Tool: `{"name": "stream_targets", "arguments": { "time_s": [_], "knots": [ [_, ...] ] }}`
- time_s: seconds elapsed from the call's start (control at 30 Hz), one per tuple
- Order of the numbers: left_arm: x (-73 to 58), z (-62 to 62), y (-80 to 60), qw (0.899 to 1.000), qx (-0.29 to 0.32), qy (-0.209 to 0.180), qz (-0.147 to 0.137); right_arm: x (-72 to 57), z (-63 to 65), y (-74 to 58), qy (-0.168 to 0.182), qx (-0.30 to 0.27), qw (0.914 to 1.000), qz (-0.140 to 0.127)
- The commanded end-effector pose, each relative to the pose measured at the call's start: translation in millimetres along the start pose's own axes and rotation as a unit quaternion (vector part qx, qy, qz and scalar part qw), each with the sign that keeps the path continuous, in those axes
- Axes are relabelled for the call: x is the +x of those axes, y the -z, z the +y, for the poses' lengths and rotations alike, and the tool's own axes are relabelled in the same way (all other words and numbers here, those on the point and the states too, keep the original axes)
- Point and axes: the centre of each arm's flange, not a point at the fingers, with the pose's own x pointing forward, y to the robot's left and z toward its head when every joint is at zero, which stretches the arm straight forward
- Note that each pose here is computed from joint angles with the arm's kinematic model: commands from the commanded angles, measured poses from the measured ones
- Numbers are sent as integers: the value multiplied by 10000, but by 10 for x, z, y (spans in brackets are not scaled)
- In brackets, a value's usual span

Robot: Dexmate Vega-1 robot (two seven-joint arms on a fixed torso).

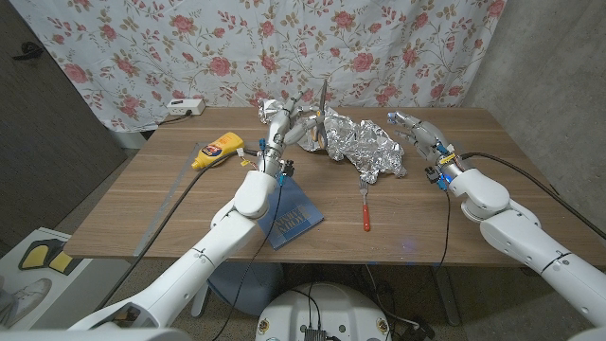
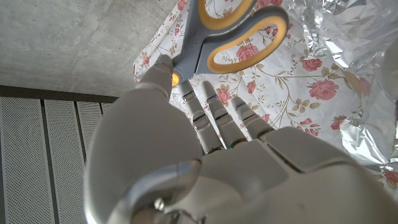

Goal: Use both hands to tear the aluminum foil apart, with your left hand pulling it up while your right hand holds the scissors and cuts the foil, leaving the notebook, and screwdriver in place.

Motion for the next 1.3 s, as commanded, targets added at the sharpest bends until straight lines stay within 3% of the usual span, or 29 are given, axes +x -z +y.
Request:
{"name": "stream_targets", "arguments": {
  "time_s": [0.03, 0.43, 1.3],
  "knots": [
    [13, 13, 25, 9994, -345, 91, 49, -12, -2, -12, -18, -68, 10000, 7],
    [-2, 22, 63, 9973, -642, 339, 145, -33, 20, -48, -32, -128, 9999, 7],
    [-31, 41, 122, 9920, -1159, 477, 158, -18, 67, -76, -307, -447, 9984, 146]
  ]
}}
